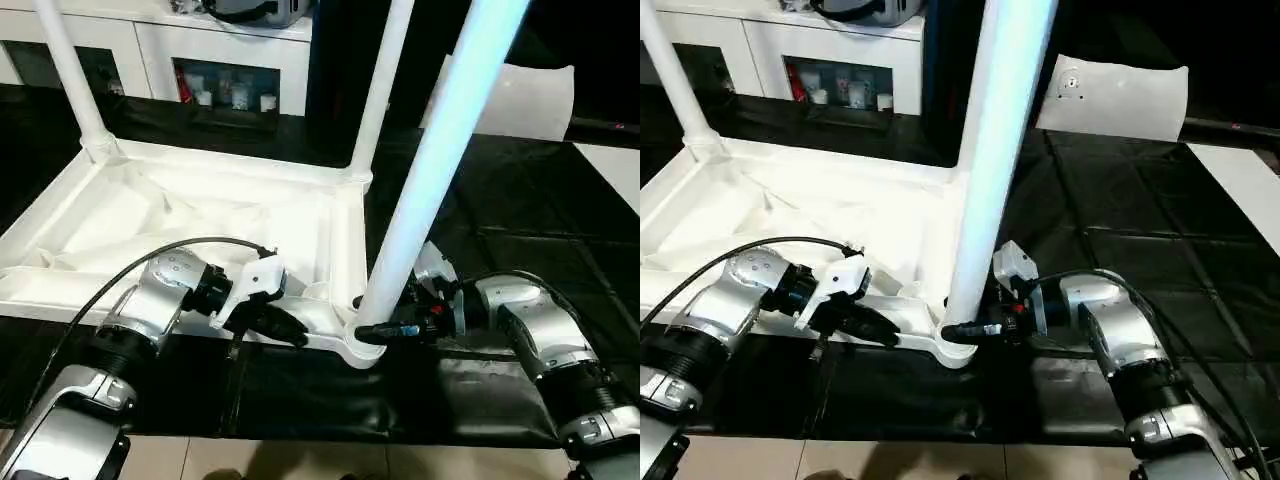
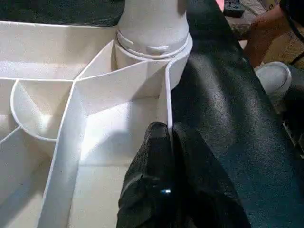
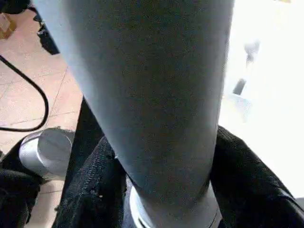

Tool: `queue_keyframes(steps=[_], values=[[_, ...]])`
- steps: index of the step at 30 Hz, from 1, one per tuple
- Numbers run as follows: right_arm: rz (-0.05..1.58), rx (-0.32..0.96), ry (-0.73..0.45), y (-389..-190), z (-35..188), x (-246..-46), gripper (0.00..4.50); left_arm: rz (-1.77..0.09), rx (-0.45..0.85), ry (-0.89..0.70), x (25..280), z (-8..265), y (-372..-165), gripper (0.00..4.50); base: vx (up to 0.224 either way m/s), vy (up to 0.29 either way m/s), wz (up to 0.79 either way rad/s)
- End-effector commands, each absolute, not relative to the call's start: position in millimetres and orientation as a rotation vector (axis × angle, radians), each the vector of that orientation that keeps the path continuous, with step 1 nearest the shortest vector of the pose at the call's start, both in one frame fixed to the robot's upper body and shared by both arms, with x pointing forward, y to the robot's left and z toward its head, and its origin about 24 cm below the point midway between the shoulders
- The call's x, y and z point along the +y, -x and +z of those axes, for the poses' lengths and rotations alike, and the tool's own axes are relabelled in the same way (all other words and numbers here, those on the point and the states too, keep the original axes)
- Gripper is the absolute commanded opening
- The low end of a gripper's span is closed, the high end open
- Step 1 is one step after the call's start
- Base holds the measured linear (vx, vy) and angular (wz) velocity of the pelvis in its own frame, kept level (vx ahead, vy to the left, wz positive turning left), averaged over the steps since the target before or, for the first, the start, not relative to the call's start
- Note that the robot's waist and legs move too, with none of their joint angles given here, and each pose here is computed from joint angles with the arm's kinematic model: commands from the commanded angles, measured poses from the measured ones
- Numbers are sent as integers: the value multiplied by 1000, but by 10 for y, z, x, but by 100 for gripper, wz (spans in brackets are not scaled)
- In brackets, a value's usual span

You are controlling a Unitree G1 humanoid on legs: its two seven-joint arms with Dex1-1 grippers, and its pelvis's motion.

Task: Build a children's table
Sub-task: Rotate leg to tighten

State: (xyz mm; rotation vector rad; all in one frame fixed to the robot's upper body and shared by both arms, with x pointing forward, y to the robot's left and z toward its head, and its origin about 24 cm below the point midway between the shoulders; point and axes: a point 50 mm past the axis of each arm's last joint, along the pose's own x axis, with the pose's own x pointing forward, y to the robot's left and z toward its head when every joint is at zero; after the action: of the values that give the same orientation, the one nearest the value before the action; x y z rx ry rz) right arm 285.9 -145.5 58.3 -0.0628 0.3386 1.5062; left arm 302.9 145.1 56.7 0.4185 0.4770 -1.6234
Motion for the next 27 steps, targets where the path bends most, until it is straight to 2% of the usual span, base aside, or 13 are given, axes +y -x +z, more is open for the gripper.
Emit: queue_keyframes(steps=[1, 2, 5, 9, 10, 12, 13, 15, 18, 21, 25, 26, 27], values=[[1426, 340, 28, -2833, 536, -1364, 208, -1494, 459, -414, 1335, 530, -3117, 0, 0, 0, 0], [1423, 340, 29, -2833, 535, -1363, 207, -1491, 458, -413, 1334, 530, -3119, 0, 0, 0, 0], [1223, 353, 38, -2890, 426, -1256, 202, -1339, 410, -333, 1213, 554, -3236, 0, 0, 0, 0], [1033, 337, -47, -2983, 394, -1093, 197, -1231, 364, -271, 1040, 595, -3326, 0, 0, 0, 0], [928, 329, -92, -3049, 393, -1001, 196, -1165, 343, -244, 942, 617, -3381, 0, 0, 0, 0], [885, 329, -109, -3077, 392, -966, 195, -1142, 337, -232, 907, 626, -3402, 0, 0, 0, 0], [756, 341, -154, -3168, 389, -875, 195, -1068, 323, -193, 819, 659, -3466, 0, 0, 0, 0], [647, 351, -165, -3231, 390, -796, 195, -1016, 315, -174, 752, 685, -3511, 0, 0, 0, 0], [554, 348, -215, -3279, 426, -577, 195, -929, 301, -165, 647, 725, -3565, 0, 0, 0, 0], [527, 331, -201, -3273, 465, -461, 195, -911, 294, -174, 621, 727, -3565, 0, 36, -3, 2], [550, 268, -176, -3256, 518, -438, 195, -951, 312, -189, 647, 676, -3513, 0, 43, -7, 2], [554, 259, -170, -3252, 523, -444, 251, -954, 317, -190, 656, 667, -3507, 0, 0, 0, 0], [555, 250, -171, -3250, 526, -474, 265, -954, 324, -194, 685, 654, -3500, 0, 0, 0, 0]])
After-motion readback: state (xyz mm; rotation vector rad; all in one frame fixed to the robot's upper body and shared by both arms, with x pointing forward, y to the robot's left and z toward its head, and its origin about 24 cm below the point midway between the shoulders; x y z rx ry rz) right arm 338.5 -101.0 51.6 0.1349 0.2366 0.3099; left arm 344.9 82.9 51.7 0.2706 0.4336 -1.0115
